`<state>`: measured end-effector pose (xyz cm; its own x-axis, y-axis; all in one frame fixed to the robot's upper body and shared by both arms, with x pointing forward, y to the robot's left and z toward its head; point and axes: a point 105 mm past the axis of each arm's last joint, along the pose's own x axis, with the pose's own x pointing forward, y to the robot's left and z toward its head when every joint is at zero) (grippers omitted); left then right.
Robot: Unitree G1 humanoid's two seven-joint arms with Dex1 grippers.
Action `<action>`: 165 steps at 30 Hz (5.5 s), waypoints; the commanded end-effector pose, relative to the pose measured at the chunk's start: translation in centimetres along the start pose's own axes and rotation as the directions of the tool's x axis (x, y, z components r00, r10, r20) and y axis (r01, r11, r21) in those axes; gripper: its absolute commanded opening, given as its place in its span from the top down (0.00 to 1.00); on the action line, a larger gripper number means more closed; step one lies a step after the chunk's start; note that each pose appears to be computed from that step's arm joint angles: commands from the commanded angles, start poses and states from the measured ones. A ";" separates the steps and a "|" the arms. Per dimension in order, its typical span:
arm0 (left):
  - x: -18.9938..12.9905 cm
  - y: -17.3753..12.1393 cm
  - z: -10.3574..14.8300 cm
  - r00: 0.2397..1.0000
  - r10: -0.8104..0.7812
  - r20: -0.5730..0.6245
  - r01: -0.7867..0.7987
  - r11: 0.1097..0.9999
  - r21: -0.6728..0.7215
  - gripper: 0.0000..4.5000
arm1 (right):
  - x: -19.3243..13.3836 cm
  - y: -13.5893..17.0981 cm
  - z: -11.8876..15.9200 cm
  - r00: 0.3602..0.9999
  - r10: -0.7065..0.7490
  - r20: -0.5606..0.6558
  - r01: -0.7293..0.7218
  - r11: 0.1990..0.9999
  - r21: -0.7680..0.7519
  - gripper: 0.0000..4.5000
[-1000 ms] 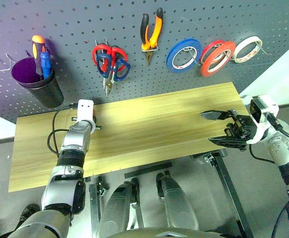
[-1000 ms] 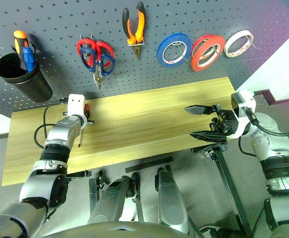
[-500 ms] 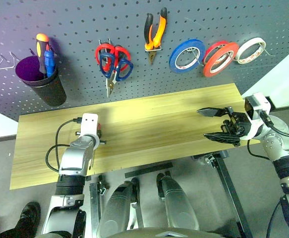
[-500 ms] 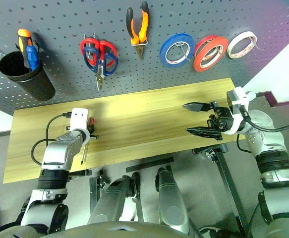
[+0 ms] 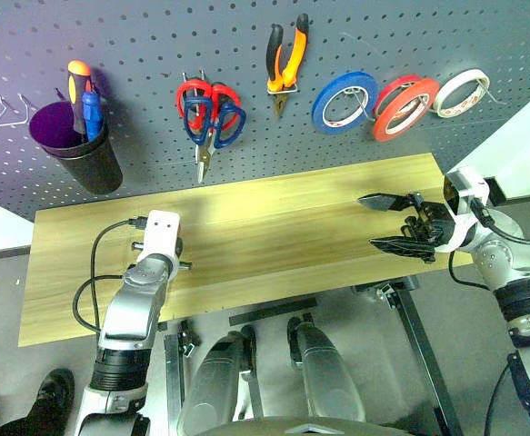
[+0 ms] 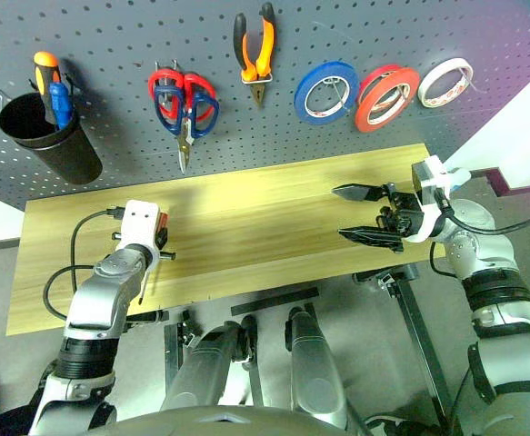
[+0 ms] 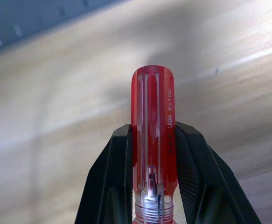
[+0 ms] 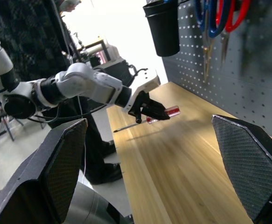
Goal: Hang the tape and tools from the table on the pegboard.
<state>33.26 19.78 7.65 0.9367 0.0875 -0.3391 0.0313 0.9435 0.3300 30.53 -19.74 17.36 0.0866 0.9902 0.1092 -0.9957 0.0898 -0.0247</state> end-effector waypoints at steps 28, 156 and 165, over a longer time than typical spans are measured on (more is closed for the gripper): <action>-8.1 -0.5 11.2 0.719 -0.140 0.681 0.013 0.982 0.188 0.80 | -0.1 -0.9 1.6 0.994 -0.016 0.109 0.023 0.998 -0.061 0.00; -10.4 8.3 20.9 0.377 -0.196 0.905 0.299 0.951 0.082 0.01 | 0.9 -1.2 2.9 0.986 0.020 0.167 -0.005 0.996 -0.090 0.00; -9.0 0.9 18.0 0.358 -0.524 0.772 0.617 0.754 0.225 0.01 | 1.5 -1.5 2.7 0.981 0.028 0.192 -0.011 0.996 -0.090 0.00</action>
<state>31.91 15.11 27.09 0.6322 -0.6624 0.4018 0.6304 0.7413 0.2303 31.92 -18.73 19.22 0.0679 0.9563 0.2845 -0.9929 0.0926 -0.0742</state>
